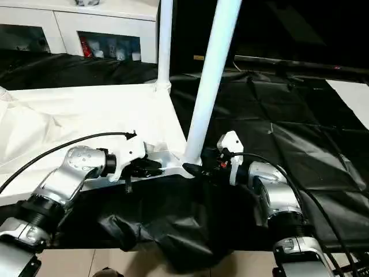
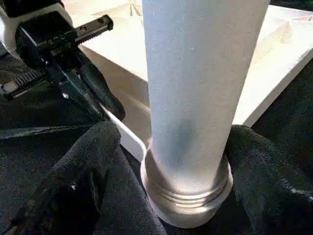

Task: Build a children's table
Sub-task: Rotate leg to tighten

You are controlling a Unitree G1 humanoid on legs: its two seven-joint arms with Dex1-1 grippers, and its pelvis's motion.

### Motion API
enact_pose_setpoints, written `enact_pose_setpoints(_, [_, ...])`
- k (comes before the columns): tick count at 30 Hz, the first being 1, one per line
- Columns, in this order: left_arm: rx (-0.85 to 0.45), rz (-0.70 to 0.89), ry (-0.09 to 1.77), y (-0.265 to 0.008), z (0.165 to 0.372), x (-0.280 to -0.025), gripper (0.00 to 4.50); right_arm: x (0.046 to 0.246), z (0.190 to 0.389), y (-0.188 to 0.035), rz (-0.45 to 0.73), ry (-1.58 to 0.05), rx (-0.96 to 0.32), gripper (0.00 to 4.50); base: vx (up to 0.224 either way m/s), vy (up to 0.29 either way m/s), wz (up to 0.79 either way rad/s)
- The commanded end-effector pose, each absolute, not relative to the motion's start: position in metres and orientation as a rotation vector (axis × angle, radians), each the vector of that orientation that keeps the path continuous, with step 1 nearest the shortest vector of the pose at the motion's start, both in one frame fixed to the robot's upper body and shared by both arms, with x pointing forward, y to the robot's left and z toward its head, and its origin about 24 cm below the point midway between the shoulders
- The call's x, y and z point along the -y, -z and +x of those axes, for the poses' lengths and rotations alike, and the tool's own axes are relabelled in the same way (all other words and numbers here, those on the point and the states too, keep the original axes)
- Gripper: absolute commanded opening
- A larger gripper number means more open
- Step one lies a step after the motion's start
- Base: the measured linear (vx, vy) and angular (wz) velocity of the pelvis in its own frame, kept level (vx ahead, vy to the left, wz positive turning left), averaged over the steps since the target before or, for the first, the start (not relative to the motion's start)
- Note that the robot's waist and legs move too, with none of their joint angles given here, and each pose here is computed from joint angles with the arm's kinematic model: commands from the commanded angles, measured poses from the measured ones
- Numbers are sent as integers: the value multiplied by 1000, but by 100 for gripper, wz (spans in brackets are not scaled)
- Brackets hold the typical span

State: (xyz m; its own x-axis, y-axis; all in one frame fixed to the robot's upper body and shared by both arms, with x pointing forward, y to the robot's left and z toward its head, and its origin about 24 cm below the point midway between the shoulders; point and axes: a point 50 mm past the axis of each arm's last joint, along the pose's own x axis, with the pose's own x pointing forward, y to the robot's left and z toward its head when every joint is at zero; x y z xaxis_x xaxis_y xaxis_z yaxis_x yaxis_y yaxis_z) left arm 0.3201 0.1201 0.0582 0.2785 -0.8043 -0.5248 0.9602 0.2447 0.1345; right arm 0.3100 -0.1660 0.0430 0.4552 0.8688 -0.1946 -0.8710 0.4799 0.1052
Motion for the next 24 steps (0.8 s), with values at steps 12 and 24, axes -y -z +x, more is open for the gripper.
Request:
enact_pose_setpoints(12, [-504, 495, 1371, -54, 307, -131, 9, 146, 318, -44, -89, -1135, -252, 370, 0, 0, 0])
enact_pose_setpoints(24, [-490, 489, 1388, -58, 304, -137, 0, 147, 318, -40, -112, -1181, -297, 256, 0, 0, 0])
